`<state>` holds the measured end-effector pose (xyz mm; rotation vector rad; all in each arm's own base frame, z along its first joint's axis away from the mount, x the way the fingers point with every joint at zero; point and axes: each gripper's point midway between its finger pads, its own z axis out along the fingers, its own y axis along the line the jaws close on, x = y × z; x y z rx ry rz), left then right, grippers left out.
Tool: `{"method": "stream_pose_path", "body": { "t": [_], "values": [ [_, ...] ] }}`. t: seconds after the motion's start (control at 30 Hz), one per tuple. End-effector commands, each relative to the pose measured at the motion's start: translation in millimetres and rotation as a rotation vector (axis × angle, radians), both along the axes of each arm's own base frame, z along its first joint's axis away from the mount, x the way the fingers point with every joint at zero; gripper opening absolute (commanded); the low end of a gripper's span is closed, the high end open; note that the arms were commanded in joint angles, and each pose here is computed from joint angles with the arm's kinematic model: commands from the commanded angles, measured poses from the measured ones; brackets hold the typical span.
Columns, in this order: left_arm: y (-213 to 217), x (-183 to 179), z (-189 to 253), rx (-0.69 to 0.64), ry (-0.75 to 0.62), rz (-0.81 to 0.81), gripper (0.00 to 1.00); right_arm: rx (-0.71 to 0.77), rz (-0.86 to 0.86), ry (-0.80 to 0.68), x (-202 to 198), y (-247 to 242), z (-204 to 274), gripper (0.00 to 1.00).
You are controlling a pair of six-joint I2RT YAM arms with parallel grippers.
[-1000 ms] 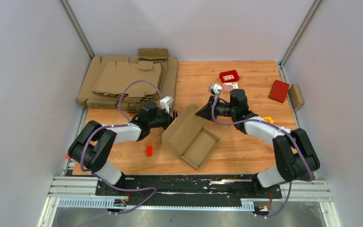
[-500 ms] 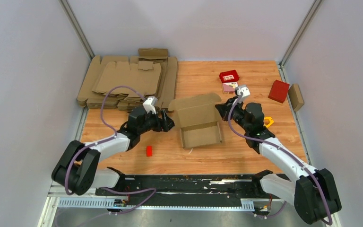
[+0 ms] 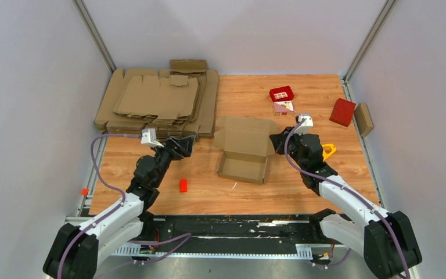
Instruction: Fold the paper box
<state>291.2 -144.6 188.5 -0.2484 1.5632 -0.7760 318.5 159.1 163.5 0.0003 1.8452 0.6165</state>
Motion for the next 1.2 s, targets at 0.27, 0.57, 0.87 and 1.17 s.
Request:
{"method": "stream_pose_path", "body": {
  "t": [0.27, 0.57, 0.87, 1.17],
  "values": [
    [-75.2, 1.8, -12.9, 0.195, -0.053, -0.334, 0.86, 0.029, 0.079, -0.093, -6.7, 13.9, 20.7, 0.00],
    [-89.6, 23.6, -43.1, 0.272, 0.076, -0.343, 0.57, 0.021, 0.149, -0.104, -12.3, 25.4, 18.0, 0.00],
    [-62.9, 32.0, -61.2, 0.323, 0.167, -0.196, 0.68, 0.013, 0.190, -0.120, -16.4, 32.0, 19.2, 0.00],
    [-87.9, 24.5, -49.5, 0.282, 0.092, -0.335, 0.54, -0.003, 0.200, -0.115, -16.3, 34.8, 17.2, 0.00]
  ]
}}
